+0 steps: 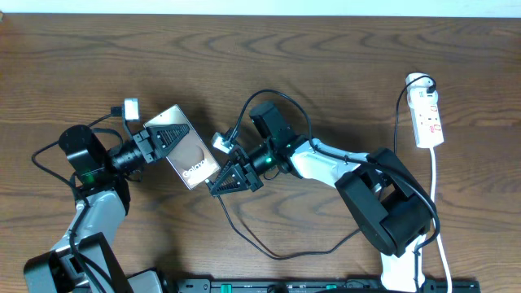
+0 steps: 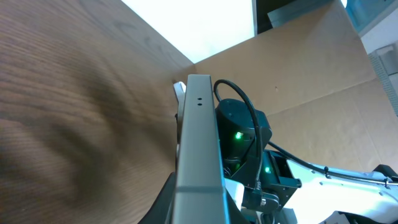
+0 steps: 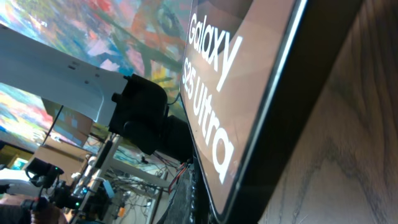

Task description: Plug charger to phone and switch on socket

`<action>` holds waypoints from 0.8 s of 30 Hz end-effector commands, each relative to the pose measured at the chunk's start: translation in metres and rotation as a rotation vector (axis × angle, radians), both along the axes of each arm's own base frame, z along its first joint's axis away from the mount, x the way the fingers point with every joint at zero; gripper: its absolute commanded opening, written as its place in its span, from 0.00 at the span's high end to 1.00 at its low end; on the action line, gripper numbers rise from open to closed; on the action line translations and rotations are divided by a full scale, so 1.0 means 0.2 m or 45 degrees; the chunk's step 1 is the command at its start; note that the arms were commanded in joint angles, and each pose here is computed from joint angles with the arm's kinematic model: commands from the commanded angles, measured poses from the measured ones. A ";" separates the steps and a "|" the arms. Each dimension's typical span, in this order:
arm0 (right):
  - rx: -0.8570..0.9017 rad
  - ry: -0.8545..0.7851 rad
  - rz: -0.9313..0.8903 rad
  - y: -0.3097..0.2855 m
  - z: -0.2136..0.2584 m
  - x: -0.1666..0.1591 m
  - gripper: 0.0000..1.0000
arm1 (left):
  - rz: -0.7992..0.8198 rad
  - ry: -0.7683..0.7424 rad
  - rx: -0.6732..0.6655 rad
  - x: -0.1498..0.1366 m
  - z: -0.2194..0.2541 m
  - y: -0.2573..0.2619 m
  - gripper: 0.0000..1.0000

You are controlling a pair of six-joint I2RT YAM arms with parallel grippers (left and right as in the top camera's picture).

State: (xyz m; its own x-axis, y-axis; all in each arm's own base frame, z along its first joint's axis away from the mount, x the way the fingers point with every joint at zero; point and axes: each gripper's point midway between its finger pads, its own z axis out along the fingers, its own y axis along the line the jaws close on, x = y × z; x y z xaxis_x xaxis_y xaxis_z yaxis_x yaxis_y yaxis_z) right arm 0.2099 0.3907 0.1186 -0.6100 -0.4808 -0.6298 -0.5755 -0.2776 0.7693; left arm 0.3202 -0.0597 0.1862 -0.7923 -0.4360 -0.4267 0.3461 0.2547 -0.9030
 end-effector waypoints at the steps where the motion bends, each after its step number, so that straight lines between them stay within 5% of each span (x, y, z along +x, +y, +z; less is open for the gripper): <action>1: -0.003 -0.005 -0.026 0.00 0.00 0.04 0.99 | -0.116 -0.011 -0.030 -0.07 0.02 -0.05 0.93; 24: -0.039 0.076 -0.048 0.01 0.03 0.06 0.99 | -0.148 -0.055 -0.018 -0.08 0.03 -0.06 0.93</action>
State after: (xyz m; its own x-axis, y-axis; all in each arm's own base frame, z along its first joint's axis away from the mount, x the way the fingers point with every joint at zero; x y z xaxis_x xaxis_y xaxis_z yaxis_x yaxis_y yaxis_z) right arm 0.2115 0.3923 0.1226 -0.6498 -0.4907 -0.5804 -0.5298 -0.2551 0.8088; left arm 0.3196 -0.0599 0.1865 -0.7899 -0.4307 -0.4365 0.3563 0.2569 -0.8983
